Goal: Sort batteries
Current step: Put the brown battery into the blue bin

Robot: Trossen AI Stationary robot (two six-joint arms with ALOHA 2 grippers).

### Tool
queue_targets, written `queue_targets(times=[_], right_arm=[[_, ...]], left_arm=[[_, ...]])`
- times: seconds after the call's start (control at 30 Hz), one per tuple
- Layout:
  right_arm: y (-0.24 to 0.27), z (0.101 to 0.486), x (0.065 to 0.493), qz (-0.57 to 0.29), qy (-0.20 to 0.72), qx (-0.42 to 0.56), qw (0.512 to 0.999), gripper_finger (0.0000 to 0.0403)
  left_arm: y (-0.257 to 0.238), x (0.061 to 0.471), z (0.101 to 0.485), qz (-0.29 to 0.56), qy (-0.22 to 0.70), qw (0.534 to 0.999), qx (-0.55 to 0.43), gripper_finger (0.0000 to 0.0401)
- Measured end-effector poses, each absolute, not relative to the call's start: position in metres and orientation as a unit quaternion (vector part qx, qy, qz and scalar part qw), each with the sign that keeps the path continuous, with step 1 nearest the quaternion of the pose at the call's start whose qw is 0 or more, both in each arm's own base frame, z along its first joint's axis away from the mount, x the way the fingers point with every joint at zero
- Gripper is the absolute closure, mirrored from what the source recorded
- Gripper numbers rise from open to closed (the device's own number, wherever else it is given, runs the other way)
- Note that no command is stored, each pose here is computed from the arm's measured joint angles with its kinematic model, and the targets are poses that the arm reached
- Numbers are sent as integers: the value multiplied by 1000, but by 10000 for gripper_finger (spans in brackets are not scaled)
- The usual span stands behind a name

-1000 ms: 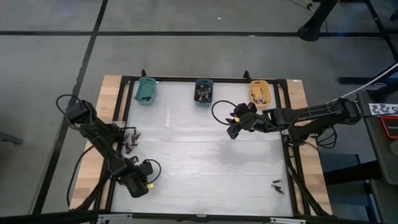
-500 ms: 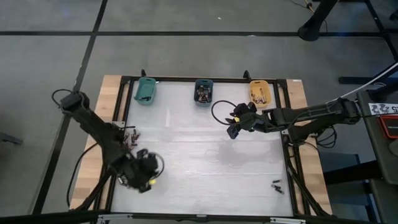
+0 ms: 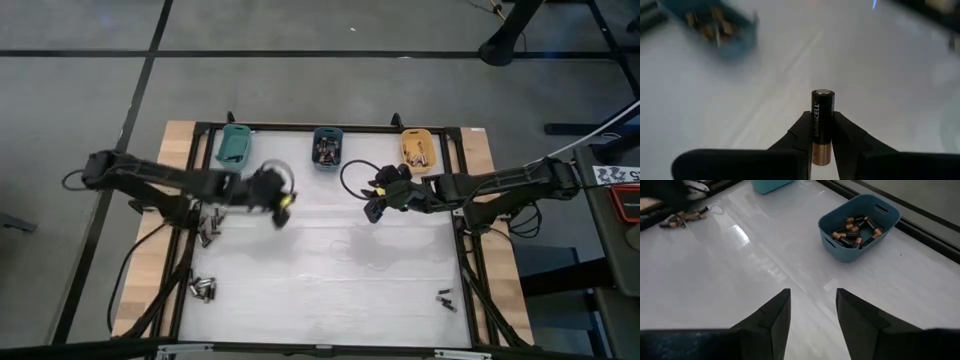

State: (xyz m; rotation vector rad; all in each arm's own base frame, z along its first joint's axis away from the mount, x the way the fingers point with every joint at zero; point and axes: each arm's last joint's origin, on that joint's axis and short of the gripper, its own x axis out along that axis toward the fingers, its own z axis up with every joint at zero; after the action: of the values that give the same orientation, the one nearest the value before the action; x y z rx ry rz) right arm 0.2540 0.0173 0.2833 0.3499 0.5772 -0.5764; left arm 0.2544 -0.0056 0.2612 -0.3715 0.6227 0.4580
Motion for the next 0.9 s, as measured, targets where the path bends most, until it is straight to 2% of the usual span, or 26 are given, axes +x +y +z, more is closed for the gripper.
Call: queue_targets(times=[0.2, 0.33, 0.43, 0.6, 0.73, 0.9], right_arm=[[18, 286, 257, -274, 260, 178, 909, 244], [18, 288, 258, -272, 252, 182, 911, 244], [18, 288, 259, -268, 248, 188, 912, 244], [18, 288, 259, -271, 244, 198, 910, 244], [19, 288, 259, -267, 245, 211, 908, 244], [19, 286, 260, -264, 251, 212, 907, 244]], left_arm=[[78, 284, 246, 251, 238, 916, -203, 357], [131, 302, 222, 278, 245, 898, -237, 360], [160, 320, 212, 268, 257, 891, -260, 352], [185, 349, 198, 246, 295, 886, -261, 342], [193, 357, 193, 248, 325, 875, -260, 335], [196, 360, 199, 237, 322, 890, -220, 291]])
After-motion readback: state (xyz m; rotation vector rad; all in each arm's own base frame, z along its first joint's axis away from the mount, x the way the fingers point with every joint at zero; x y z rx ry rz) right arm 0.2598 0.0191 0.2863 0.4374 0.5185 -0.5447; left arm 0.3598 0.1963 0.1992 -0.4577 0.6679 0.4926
